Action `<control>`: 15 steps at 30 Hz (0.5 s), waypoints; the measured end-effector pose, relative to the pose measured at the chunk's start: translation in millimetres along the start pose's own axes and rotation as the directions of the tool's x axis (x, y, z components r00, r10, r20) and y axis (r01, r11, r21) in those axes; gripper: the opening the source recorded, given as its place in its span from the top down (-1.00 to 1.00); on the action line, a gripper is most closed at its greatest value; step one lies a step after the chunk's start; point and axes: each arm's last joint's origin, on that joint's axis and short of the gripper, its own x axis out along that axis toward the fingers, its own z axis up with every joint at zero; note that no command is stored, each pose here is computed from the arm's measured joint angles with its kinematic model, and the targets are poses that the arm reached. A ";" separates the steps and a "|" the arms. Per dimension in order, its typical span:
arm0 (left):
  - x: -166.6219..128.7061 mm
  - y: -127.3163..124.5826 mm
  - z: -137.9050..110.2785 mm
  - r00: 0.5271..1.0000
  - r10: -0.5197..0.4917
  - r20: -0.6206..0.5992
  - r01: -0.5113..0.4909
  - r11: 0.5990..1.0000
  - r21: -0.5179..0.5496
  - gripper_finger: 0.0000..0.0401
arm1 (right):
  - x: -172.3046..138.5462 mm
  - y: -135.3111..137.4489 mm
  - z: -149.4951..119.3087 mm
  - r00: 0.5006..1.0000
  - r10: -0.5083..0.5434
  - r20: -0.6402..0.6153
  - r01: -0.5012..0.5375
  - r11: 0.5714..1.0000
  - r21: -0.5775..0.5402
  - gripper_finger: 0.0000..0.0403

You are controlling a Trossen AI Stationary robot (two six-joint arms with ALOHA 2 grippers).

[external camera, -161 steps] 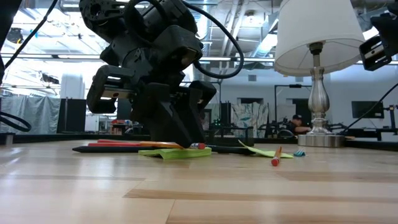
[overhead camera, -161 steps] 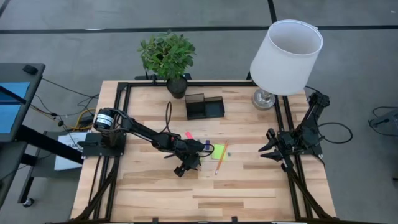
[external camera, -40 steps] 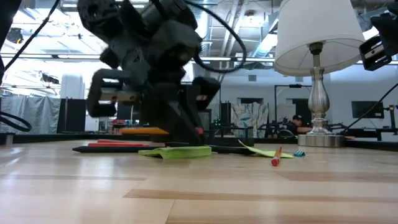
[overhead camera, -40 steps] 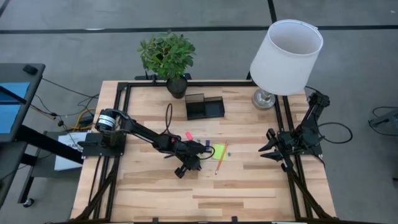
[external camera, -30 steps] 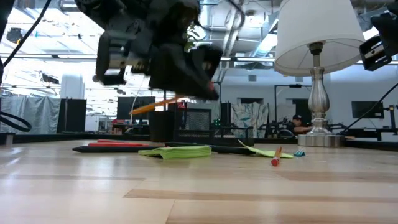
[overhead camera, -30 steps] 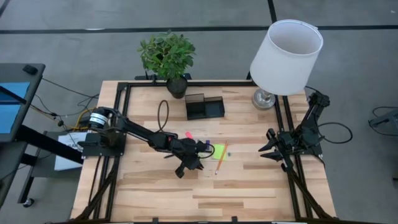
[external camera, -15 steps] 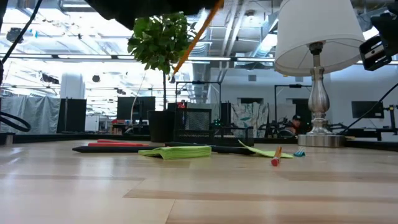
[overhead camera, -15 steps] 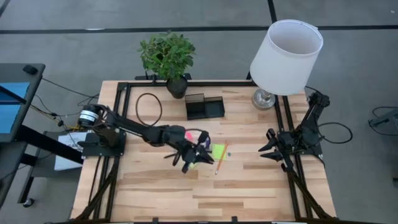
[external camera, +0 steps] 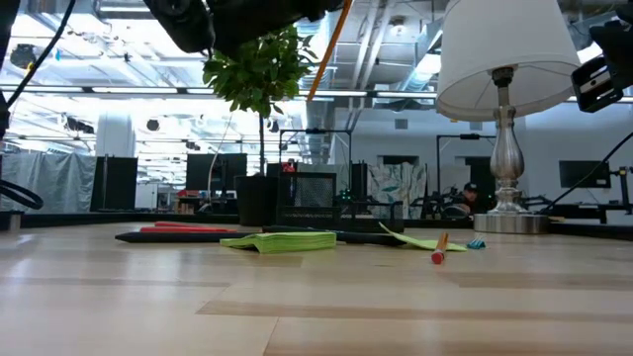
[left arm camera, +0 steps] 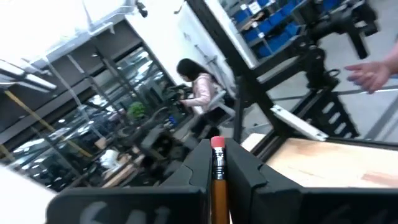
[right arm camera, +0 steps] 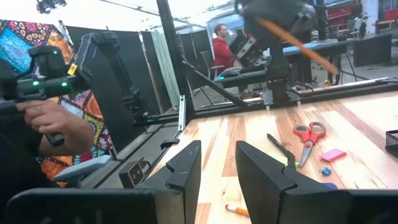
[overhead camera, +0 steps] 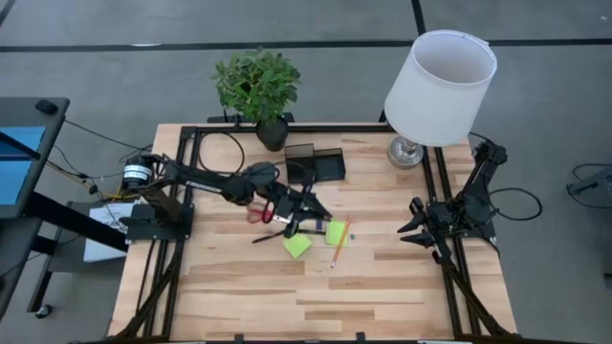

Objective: Pick and place office supplies into organizer
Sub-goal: Put the left orange pencil into the desk organizer

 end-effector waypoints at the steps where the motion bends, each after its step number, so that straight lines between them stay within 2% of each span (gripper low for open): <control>1: -2.1 3.3 -1.7 1.000 0.009 -0.002 -0.009 1.000 0.005 0.96 | 0.0 0.0 0.0 1.000 0.000 0.000 0.000 1.000 0.000 0.52; 5: -10.9 16.6 -7.6 0.999 0.043 -0.005 -0.043 0.999 0.017 0.96 | 0.0 0.0 -0.1 1.000 0.000 0.000 0.000 1.000 -0.001 0.52; 10: -22.9 30.3 -21.0 0.995 0.095 -0.033 -0.096 0.995 -0.016 0.96 | 0.0 0.0 0.1 1.000 0.000 0.000 0.000 1.000 0.000 0.52; 15: -33.0 39.7 -43.2 0.986 0.163 -0.042 -0.165 0.985 -0.052 0.96 | 0.0 0.0 -0.1 1.000 0.000 0.000 0.000 1.000 0.000 0.52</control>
